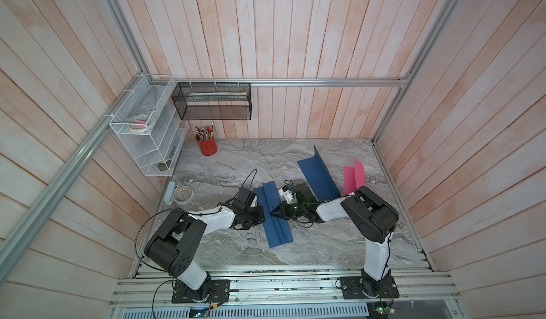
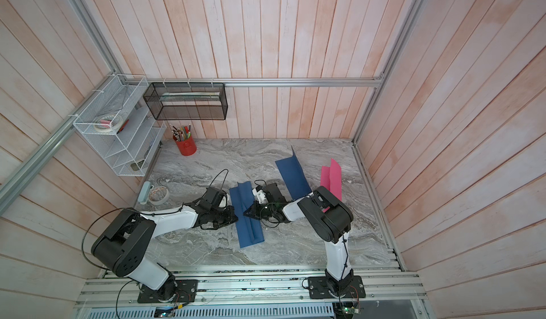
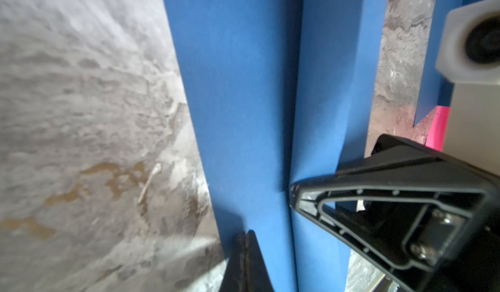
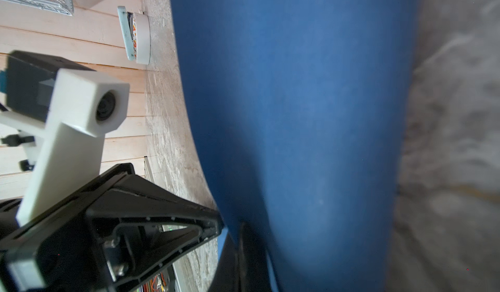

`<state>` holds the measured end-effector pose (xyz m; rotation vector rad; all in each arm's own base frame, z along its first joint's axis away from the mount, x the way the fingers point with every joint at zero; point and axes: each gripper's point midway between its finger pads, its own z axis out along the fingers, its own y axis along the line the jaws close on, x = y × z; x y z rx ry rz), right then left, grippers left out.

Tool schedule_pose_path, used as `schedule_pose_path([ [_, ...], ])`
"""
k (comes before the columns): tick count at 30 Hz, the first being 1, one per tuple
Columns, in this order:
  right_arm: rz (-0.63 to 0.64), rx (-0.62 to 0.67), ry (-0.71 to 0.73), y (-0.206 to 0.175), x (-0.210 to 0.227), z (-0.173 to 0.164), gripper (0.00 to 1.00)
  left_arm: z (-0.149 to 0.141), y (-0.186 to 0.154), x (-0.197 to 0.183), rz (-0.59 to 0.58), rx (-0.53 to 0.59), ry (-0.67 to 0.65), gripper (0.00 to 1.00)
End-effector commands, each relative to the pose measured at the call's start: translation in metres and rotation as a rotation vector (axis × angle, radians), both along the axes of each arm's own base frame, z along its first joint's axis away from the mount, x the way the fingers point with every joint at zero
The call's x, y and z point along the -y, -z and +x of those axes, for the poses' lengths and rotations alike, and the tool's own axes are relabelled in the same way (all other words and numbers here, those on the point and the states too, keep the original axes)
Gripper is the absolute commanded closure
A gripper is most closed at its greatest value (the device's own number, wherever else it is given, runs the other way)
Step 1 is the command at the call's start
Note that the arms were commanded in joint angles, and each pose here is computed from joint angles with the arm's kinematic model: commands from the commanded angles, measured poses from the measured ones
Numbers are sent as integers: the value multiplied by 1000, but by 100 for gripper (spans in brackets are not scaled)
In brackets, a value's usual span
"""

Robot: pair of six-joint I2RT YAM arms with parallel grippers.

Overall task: Fold the rectangular paper in half along the long edge
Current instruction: Fold the paper at the center of the board.

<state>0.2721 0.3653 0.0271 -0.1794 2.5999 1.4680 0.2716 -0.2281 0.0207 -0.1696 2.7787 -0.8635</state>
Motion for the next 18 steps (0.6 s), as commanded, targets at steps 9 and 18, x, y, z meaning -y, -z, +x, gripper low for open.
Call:
schedule_pose_path([
  [9, -14, -9, -47, 2, -11, -5, 100, -12, 24, -8, 27, -53, -9, 100],
  [18, -27, -15, -46, 10, -14, -3, 100, -12, 26, -6, 23, -59, -1, 100],
])
